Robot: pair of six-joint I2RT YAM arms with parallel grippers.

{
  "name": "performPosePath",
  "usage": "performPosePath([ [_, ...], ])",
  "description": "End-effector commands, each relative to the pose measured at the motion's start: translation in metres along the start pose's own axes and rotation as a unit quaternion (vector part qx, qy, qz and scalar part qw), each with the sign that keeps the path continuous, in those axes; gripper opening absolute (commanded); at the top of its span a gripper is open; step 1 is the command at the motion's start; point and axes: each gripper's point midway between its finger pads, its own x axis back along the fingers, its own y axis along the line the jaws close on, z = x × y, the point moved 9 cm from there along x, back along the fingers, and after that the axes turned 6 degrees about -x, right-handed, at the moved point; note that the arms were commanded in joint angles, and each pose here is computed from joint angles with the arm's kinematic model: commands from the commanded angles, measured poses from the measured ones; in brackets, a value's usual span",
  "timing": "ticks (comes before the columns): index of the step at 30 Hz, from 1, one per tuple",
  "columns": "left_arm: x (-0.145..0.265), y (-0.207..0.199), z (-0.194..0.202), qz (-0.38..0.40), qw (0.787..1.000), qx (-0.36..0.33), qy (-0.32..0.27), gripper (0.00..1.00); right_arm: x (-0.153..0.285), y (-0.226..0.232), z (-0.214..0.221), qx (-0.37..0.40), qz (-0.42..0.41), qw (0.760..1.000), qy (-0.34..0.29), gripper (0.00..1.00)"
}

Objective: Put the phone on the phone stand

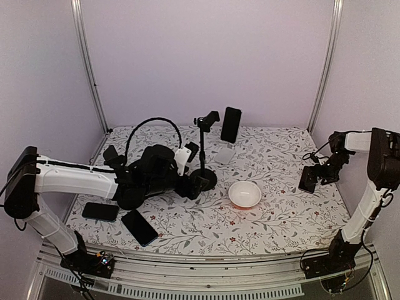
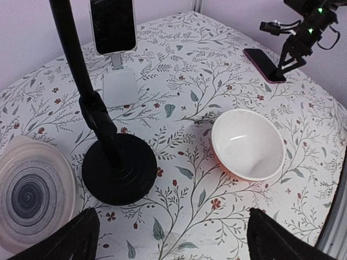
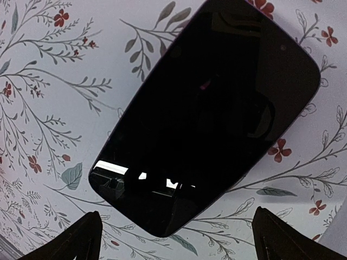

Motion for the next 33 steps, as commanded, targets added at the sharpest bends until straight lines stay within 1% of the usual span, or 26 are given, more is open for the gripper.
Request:
performPosePath([
  [1, -0.001, 0.0, 0.003, 0.003, 1.0, -0.008, -0.004, 0.96, 0.0, -0.004, -0.019, -0.013, -0.017, 1.0, 0.002, 0.99],
  [8, -0.002, 0.001, 0.005, -0.004, 1.0, -0.011, 0.0, 0.96, -0.018, -0.018, -0.047, -0.014, -0.02, 1.0, 0.012, 0.99],
  [11, -0.001, 0.002, 0.004, -0.007, 1.0, -0.012, 0.0, 0.96, -0.025, -0.019, -0.057, -0.014, -0.043, 0.999, 0.017, 0.99],
  [15, 0.001, 0.003, 0.003, -0.012, 1.0, -0.014, 0.0, 0.96, -0.026, -0.008, -0.071, -0.014, -0.102, 0.995, 0.01, 0.99],
  [18, 0.001, 0.003, 0.002, -0.011, 1.0, -0.013, 0.001, 0.96, -0.029, 0.013, -0.076, 0.023, -0.119, 0.993, 0.013, 0.99],
  [22, 0.001, 0.002, -0.001, -0.012, 1.0, -0.012, 0.001, 0.96, -0.041, 0.041, -0.072, 0.082, -0.086, 0.993, 0.029, 0.99],
  [24, 0.001, 0.002, -0.002, -0.011, 1.0, -0.01, 0.0, 0.96, -0.046, 0.05, -0.07, 0.103, -0.056, 0.993, 0.03, 0.99],
  [29, 0.002, 0.001, -0.003, -0.01, 1.0, 0.0, -0.002, 0.96, -0.046, 0.058, -0.057, 0.128, 0.012, 0.991, 0.022, 0.99],
  [33, 0.002, 0.001, -0.002, -0.008, 1.0, 0.002, -0.001, 0.96, -0.046, 0.06, -0.039, 0.142, 0.062, 0.987, 0.033, 0.99],
])
